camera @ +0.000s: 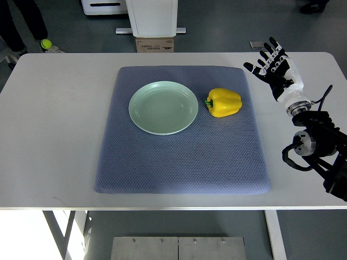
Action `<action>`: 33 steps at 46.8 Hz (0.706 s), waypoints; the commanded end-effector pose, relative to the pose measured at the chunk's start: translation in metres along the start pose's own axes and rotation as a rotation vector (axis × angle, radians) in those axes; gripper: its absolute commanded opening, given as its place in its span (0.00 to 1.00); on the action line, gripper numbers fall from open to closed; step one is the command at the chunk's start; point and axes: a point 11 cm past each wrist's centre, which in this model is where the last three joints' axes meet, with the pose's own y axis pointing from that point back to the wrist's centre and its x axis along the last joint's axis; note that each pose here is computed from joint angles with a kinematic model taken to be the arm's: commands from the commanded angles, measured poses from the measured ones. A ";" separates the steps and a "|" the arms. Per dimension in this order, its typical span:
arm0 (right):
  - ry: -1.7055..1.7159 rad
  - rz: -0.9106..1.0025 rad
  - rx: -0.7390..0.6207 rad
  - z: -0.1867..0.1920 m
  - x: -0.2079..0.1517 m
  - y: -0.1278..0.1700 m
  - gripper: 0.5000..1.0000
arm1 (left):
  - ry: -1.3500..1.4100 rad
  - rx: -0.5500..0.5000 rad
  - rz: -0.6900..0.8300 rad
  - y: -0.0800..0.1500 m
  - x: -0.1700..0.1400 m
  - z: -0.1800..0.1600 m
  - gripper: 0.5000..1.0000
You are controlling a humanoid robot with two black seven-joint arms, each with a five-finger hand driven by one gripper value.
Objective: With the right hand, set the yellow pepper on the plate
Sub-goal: 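Move the open right hand toward the yellow pepper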
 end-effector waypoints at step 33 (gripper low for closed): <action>0.751 -0.429 -0.145 -0.008 0.011 0.008 0.99 | 0.000 0.000 0.000 0.000 0.000 0.000 1.00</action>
